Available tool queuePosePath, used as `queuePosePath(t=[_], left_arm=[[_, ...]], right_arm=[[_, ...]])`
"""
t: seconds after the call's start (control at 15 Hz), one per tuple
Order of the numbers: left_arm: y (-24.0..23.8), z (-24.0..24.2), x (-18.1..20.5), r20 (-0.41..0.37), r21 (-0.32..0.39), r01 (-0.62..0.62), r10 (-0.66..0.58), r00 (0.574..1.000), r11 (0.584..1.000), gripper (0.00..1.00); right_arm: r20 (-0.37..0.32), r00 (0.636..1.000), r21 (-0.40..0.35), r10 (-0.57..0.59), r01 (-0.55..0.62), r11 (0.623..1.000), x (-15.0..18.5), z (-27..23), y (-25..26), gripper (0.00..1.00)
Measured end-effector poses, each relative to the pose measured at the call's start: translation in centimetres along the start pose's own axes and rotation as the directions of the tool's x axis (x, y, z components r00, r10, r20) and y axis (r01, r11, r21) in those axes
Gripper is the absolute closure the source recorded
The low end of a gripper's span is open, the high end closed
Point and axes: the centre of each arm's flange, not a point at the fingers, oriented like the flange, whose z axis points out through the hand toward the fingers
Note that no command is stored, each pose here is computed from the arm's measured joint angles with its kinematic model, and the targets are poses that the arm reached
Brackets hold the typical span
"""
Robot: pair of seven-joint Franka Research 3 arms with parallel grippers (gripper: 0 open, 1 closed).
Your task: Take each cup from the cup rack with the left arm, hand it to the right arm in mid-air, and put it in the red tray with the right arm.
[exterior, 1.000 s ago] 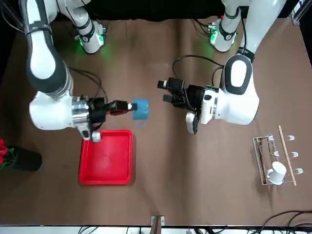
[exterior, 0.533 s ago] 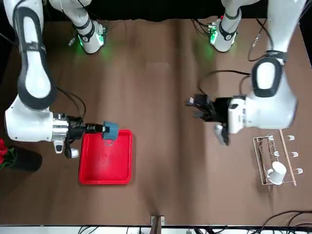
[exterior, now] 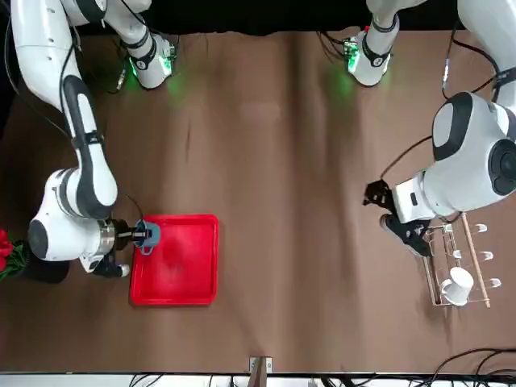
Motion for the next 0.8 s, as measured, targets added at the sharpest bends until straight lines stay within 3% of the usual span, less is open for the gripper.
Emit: queuePosePath(t=[0.27, 0.47, 0.8], left_arm=[[-4.9, -1.0, -0.9, 0.044, 0.195, -0.137, 0.131, 0.99, 0.971, 0.0], [-7.5, -1.0, -0.2, 0.057, 0.341, -0.206, 0.199, 0.978, 0.917, 0.0], [-12.6, 2.8, 0.4, 0.074, 0.46, -0.234, 0.226, 0.971, 0.857, 0.0]], right_arm=[[-0.036, 0.998, -0.089, -0.049, 0.046, 0.995, 0.9, 1.6, -0.4, 0.92], [-0.023, 0.995, -0.162, -0.1, 0.095, 0.982, 1.4, 4.3, -1.4, 0.92], [-0.024, 0.988, -0.175, -0.153, 0.147, 0.974, 1.7, 5.1, -2.2, 0.92]])
